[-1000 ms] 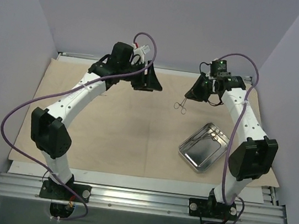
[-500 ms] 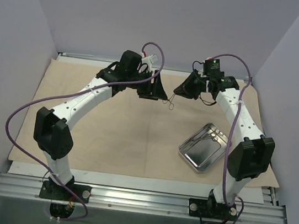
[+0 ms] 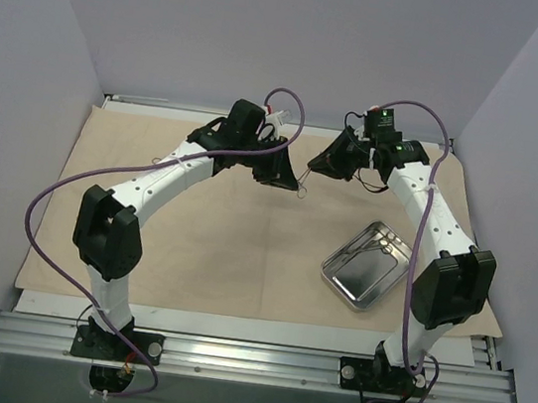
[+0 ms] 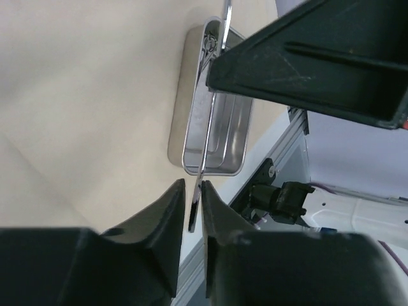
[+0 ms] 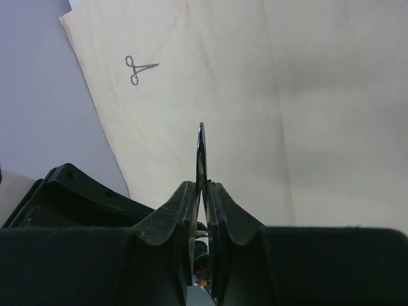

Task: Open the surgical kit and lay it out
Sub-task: Adjust the medical item.

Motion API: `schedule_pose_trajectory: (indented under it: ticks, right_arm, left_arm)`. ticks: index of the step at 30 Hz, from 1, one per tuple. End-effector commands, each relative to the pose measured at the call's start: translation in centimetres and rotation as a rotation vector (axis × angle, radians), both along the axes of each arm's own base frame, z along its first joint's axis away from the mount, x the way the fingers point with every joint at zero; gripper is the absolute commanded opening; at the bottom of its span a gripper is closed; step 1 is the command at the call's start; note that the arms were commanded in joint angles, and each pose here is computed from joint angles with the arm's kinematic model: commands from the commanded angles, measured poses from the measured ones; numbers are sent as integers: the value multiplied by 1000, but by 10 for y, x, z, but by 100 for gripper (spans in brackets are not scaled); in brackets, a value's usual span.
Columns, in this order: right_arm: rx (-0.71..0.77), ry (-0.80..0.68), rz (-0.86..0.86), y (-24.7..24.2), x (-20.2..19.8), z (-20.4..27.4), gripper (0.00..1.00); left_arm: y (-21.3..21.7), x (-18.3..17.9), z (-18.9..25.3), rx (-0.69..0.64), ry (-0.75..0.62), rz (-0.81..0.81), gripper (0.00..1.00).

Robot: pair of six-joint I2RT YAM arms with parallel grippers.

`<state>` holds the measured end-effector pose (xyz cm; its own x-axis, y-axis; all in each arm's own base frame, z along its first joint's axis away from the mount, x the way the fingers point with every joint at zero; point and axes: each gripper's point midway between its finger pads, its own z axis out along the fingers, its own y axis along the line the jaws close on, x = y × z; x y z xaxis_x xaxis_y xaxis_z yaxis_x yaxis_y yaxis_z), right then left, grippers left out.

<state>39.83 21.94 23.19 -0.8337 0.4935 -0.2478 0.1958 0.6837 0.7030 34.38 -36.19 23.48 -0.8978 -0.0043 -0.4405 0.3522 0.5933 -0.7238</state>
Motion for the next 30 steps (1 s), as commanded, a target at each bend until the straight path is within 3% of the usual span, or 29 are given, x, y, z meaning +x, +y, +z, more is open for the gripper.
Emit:
schedule_pose_trajectory:
  ticks: [1,2,3,7,8,11,16,17,18,20,24,30]
  right_arm:
    - [60,-59,18,5,-12,34,0]
    - [66,-66,26,6,-13,37,0]
    - [60,-68,35,5,-15,37,3]
    - [-8,-83,113,-6,-18,33,31]
    - [-23,-120,137,-7,-16,42,42]
    - [-161,-198,227,-20,-19,43,58]
    - [-380,-519,426,-7,-38,65,62]
    - [-527,-622,469,-10,-33,67,62]
    - [-617,-645,508,-8,-38,52,62]
    - [-757,-849,594,3,-47,70,62]
    - [-859,-1047,810,8,-72,57,60]
    - [-996,-1090,993,-14,-76,43,54]
  left_arm:
    - [-4,8,19,-43,-37,-19,24]
    - [-1,10,19,-48,-34,-17,6]
    - [1,10,19,-47,-35,-23,2]
    - [18,7,19,-42,-19,-27,2]
    - [26,6,16,-41,6,-26,2]
    - [39,-7,11,-13,40,-50,2]
    - [52,-34,13,5,36,-112,2]
    - [55,-43,10,9,48,-123,2]
    - [54,-52,11,-9,58,-157,2]
    - [57,-69,10,-28,69,-185,2]
    - [60,-93,3,-51,84,-220,2]
    - [65,-115,2,-83,114,-278,2]
